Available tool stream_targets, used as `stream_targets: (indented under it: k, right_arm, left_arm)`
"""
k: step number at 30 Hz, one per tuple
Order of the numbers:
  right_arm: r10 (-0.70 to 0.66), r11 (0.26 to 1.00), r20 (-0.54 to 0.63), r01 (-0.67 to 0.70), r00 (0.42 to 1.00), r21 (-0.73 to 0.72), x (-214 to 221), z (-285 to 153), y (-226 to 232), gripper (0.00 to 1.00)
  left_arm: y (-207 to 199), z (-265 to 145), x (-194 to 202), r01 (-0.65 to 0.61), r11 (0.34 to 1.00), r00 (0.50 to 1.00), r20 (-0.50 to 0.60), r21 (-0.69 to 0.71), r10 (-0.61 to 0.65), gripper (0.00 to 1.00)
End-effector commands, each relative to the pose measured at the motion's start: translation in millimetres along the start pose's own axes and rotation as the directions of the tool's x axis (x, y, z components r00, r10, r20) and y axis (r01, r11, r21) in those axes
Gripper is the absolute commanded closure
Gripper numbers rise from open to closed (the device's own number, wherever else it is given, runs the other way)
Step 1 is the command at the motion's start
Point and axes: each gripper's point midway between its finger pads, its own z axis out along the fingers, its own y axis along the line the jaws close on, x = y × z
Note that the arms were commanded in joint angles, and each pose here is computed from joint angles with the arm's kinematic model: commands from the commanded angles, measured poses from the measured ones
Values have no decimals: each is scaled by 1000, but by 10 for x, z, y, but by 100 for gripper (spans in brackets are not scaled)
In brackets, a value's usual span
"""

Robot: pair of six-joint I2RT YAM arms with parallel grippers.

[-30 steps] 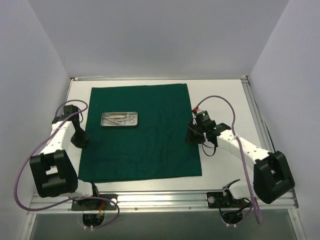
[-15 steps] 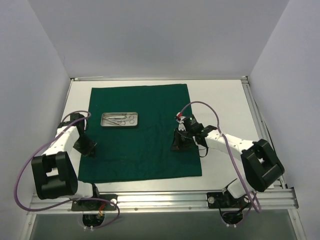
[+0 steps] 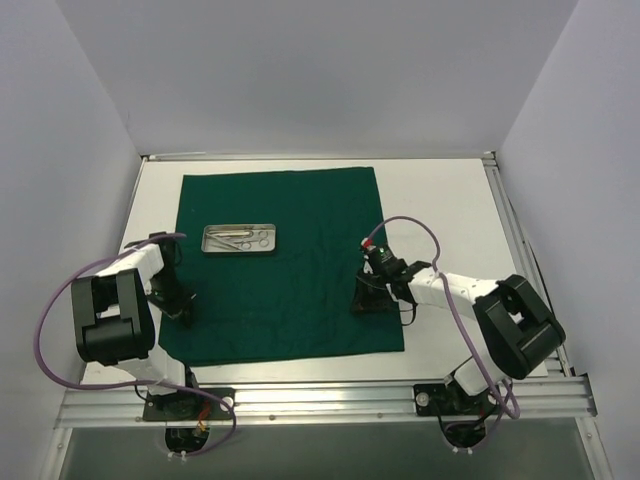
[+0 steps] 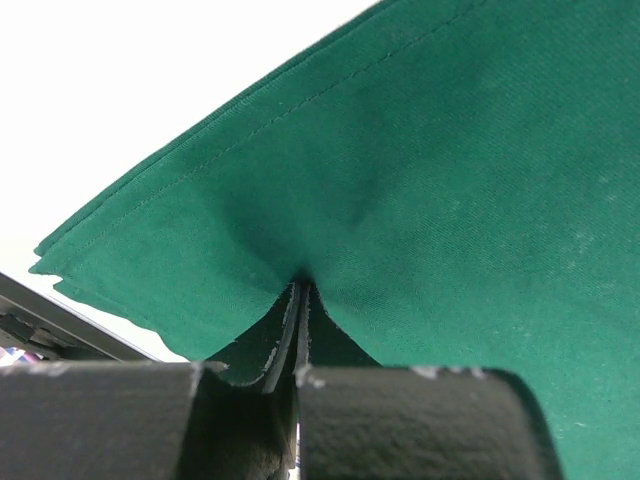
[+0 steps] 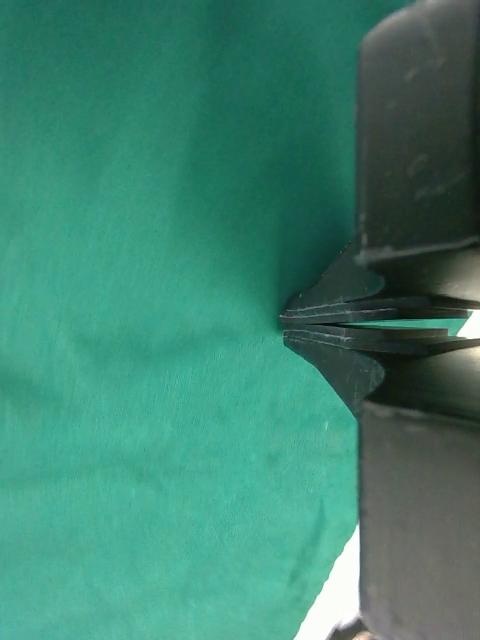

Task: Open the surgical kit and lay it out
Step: Smooth out the surgical kit at the center of the board.

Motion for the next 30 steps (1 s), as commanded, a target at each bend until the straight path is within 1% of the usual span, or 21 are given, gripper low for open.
stream_targets:
  k: [1, 5, 8, 12, 14, 16, 17, 19, 20, 22, 23, 26, 27, 28, 29, 30]
  right_arm:
    - [58, 960, -47, -43, 997, 276, 335, -122, -602, 100]
    - [68, 950, -39, -52, 997, 309, 383, -188, -660, 100]
    - [67, 951, -35, -53, 997, 306, 387, -223, -648, 100]
    - [69, 949, -19, -60, 997, 310, 341, -294, -621, 100]
    - [56, 959, -16, -50, 998, 280, 292, -342, -509, 100]
    - [42, 966, 19, -46, 999, 254, 172, -444, -386, 100]
    - [28, 974, 57, -40, 998, 224, 6, -511, -246, 100]
    - [6, 981, 93, -24, 996, 190, -181, -593, -93, 100]
    - [-18, 987, 137, -4, 990, 162, -384, -658, 46, 100]
    - [-41, 989, 167, 16, 985, 149, -619, -646, 139, 100]
    - [-58, 992, 215, 32, 975, 124, -854, -713, 282, 100]
    - [-106, 990, 259, 76, 960, 123, -1256, -631, 357, 100]
    - [-129, 989, 278, 102, 952, 109, -1473, -564, 439, 100]
    - [-123, 990, 284, 96, 951, 107, -1610, -538, 397, 100]
    - [-133, 989, 287, 108, 949, 99, -1726, -501, 406, 100]
    - [-140, 989, 305, 118, 942, 91, -1926, -417, 441, 100]
  left_arm:
    - [88, 73, -109, 38, 998, 998, 42, -56, -36, 98]
    - [175, 41, -165, 65, 995, 996, 65, -80, -60, 98]
    - [200, -15, -231, 89, 994, 993, 90, -70, -82, 98]
    - [200, -100, -325, 80, 995, 992, 102, -61, -73, 98]
    - [155, -210, -375, 55, 998, 992, 113, -32, -51, 98]
    - [127, -312, -351, 42, 999, 993, 109, 0, -41, 98]
    - [97, -432, -381, 43, 998, 989, 138, 40, -48, 98]
    - [71, -578, -404, 30, 997, 983, 176, 77, -43, 98]
    - [19, -749, -466, 18, 992, 973, 226, 124, -45, 98]
    - [-44, -948, -585, -9, 986, 953, 299, 164, -41, 98]
    - [-108, -1118, -669, -25, 979, 938, 344, 205, -48, 98]
    - [-291, -1352, -862, -75, 956, 901, 430, 283, -56, 97]
    - [-347, -1417, -922, -101, 949, 889, 455, 300, -49, 97]
    - [-445, -1496, -1023, -118, 935, 871, 487, 335, -65, 97]
    - [-528, -1499, -1087, -139, 929, 865, 499, 344, -55, 98]
    - [-603, -1547, -1147, -187, 919, 850, 526, 347, -25, 98]
